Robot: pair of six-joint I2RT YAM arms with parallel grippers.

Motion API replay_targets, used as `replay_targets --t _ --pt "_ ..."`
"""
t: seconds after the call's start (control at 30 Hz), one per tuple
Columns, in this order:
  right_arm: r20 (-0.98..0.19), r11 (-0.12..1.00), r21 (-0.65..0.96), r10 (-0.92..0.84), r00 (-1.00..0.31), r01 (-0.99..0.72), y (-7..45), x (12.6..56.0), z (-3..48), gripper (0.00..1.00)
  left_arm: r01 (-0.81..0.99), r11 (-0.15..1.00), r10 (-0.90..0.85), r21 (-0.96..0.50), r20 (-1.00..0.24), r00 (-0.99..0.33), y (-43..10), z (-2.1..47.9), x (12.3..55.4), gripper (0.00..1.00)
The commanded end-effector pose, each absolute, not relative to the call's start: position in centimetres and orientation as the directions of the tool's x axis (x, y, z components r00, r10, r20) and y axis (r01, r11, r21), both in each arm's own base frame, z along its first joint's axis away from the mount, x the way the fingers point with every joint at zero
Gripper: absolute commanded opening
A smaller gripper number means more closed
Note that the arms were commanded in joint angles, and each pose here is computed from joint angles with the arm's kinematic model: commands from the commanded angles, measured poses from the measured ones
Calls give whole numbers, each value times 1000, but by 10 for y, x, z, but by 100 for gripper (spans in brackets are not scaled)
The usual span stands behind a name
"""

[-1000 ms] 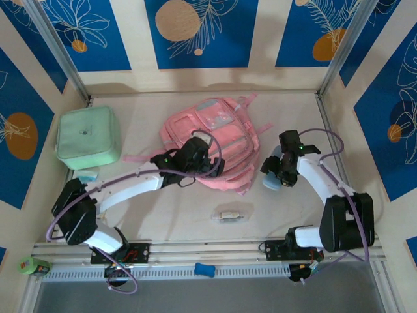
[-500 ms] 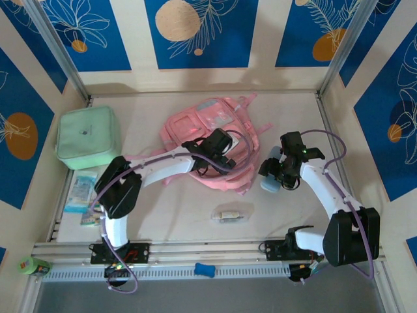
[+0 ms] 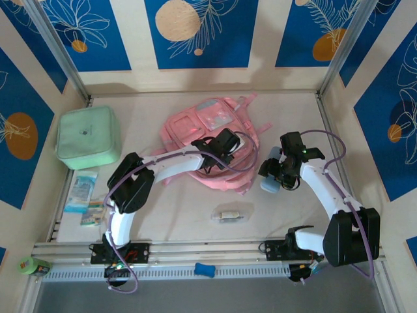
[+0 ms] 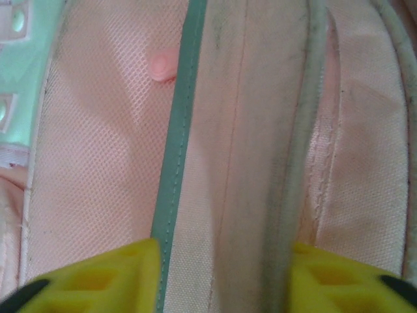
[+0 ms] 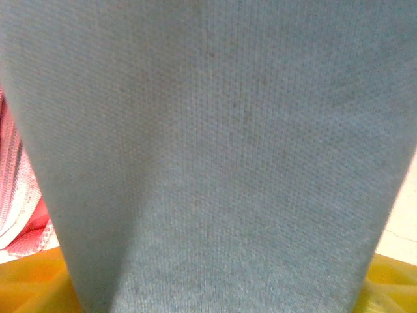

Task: Pack the student bag
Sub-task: Open the student bag at the top-center of the table, then place the glasses case in the student bag.

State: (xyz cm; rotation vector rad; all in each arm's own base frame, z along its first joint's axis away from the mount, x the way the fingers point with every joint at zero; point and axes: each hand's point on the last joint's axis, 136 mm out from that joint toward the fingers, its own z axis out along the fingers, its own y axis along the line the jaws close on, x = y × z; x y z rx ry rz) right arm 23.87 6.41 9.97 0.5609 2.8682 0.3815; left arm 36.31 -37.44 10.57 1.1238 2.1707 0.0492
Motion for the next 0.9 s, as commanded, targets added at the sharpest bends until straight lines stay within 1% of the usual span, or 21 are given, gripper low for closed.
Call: replay_targets --t 0.0,0.1,0.13,0.17,0.47,0.57,0.63,0.77,0.87 --pt "-161 895 331 365 -917 299 73 240 118 72 661 654 720 367 -570 -396 -362 127 380 26" --pt "-163 896 336 358 -919 290 75 240 123 72 666 662 706 345 -586 -398 -361 136 380 6" --pt "-164 897 337 355 -920 286 76 240 124 72 664 665 701 341 -593 -397 -361 141 379 2" --pt "-165 898 338 350 -922 281 76 239 126 72 660 672 692 336 -603 -397 -360 147 378 0" --pt "-182 906 389 255 -950 169 104 239 144 72 550 795 523 255 -747 -410 -343 244 376 0" --pt "-184 905 407 211 -960 121 121 244 147 72 528 817 482 231 -777 -406 -336 264 377 0" --pt "-191 906 416 174 -966 81 134 250 147 72 494 845 443 206 -788 -428 -329 273 378 0" --pt "-192 882 470 103 -976 0 171 266 145 71 451 887 334 102 -815 -473 -325 290 372 0" --pt "-200 880 470 37 -979 -63 198 282 141 71 444 896 266 25 -831 -489 -327 298 368 0"
